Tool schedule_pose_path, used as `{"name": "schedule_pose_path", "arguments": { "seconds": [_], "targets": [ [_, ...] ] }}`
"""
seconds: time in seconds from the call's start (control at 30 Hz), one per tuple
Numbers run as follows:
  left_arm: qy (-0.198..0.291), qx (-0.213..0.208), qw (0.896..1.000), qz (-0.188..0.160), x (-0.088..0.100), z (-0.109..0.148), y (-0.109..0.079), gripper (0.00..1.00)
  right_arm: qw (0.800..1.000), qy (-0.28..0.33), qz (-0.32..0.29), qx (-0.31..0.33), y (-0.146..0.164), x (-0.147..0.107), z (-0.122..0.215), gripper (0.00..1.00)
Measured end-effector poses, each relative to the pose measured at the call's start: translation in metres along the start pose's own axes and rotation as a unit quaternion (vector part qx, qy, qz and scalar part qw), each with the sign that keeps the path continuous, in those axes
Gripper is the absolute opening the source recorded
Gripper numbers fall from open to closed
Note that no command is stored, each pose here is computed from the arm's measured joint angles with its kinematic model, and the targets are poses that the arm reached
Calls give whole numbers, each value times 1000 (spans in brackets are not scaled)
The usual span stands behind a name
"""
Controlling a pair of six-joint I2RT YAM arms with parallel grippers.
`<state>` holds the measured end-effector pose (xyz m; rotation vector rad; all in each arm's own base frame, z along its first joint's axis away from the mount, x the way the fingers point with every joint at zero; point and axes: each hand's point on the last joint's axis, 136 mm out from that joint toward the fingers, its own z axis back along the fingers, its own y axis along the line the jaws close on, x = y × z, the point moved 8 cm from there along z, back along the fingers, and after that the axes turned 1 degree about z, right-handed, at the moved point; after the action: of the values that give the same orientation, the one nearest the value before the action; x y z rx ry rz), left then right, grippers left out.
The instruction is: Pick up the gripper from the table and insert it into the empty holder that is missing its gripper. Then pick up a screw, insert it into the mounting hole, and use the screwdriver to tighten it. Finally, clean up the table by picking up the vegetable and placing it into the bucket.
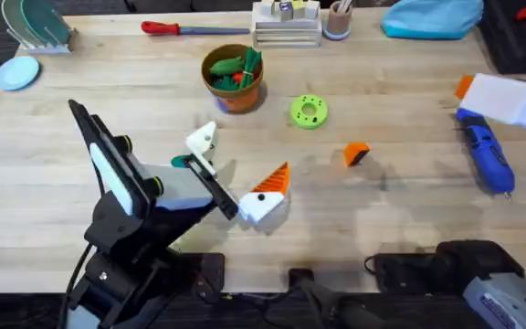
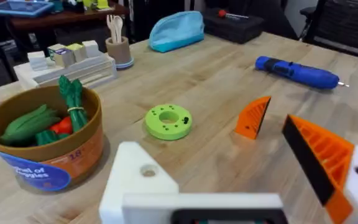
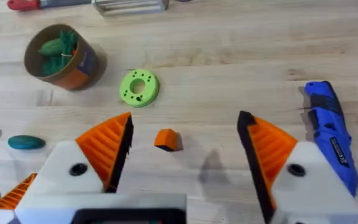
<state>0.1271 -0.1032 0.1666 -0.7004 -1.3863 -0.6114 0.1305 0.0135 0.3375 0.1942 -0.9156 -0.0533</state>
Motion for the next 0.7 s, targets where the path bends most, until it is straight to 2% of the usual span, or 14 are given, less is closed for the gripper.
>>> {"name": "schedule_pose_path", "arguments": {
  "seconds": [0.57,0.7],
  "targets": [
    [0,0,1000,0,0,0,0,993,1000,-3,1,1,0,1,0,992],
    [0,0,1000,0,0,0,0,992,1000,-12,17,2,1,6,-2,993]
  ]
}}
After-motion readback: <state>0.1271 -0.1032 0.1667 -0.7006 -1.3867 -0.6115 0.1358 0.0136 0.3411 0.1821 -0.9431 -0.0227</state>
